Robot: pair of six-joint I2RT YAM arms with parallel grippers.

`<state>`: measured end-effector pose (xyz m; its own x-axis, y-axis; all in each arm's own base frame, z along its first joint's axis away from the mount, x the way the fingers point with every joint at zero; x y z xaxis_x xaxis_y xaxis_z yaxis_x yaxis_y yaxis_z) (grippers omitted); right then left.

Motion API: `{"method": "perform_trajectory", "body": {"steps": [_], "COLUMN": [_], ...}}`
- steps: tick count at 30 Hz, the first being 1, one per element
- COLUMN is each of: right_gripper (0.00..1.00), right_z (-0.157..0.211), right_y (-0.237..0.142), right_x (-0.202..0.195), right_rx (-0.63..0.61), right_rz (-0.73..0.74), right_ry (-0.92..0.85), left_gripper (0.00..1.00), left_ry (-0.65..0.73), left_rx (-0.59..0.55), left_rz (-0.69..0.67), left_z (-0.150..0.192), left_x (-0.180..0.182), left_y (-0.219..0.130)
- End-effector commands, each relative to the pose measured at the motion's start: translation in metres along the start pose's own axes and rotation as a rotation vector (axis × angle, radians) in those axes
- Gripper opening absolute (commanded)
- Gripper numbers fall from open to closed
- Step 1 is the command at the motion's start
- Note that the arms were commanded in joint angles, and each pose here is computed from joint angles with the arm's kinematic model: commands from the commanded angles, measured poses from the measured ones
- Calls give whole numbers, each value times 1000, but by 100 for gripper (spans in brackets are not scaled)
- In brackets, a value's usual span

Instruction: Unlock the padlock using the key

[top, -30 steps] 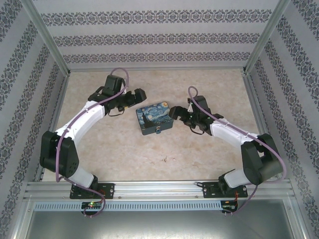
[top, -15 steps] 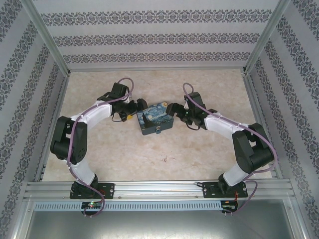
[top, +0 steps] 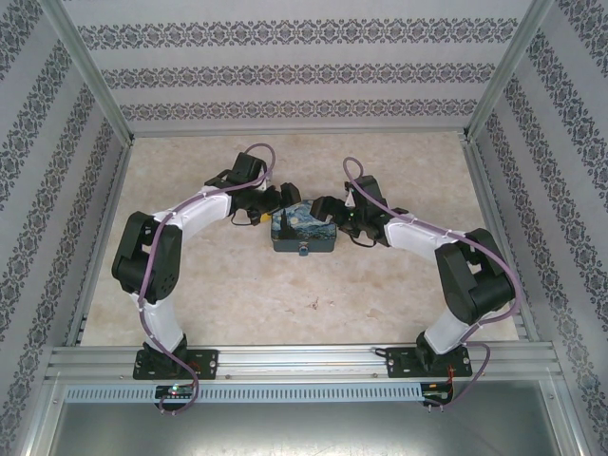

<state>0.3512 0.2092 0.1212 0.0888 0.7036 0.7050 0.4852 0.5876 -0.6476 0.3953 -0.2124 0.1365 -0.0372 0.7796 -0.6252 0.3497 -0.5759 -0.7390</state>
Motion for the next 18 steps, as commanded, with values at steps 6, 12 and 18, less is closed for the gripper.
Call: {"method": "perform_trajectory", "body": {"steps": [6,12,18], "right_gripper": [93,93,98], "right_z": [13,12,8], "right_y": [-7,-4,-16], "right_x": [10,9,-11], "right_rx": [35,62,10], "right_rz": [-98,-111,5], "right_ry": [0,7,1], "left_gripper": [100,100,100], "left_ry": [-14,-33,-25], "left_rx": [-40,-66,-121], "left_rz": [-25,-58,-137], "left_z": [5,14,9], "left_x": [-7,-1,9], "left_y": [1,1,-7]}}
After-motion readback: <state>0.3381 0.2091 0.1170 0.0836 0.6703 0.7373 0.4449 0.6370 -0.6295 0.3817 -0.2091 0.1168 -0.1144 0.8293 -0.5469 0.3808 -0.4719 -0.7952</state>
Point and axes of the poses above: each hand's point on the last joint's axis, 136 mm out from that joint toward the fingers, its own y axis out along the fingers, its own x axis along the line the jaws close on, z = x × y, the point moved 4 cm from there along -y, back along the fingers, and after that the axes turned 4 degrees about y, right-handed, at the moved point
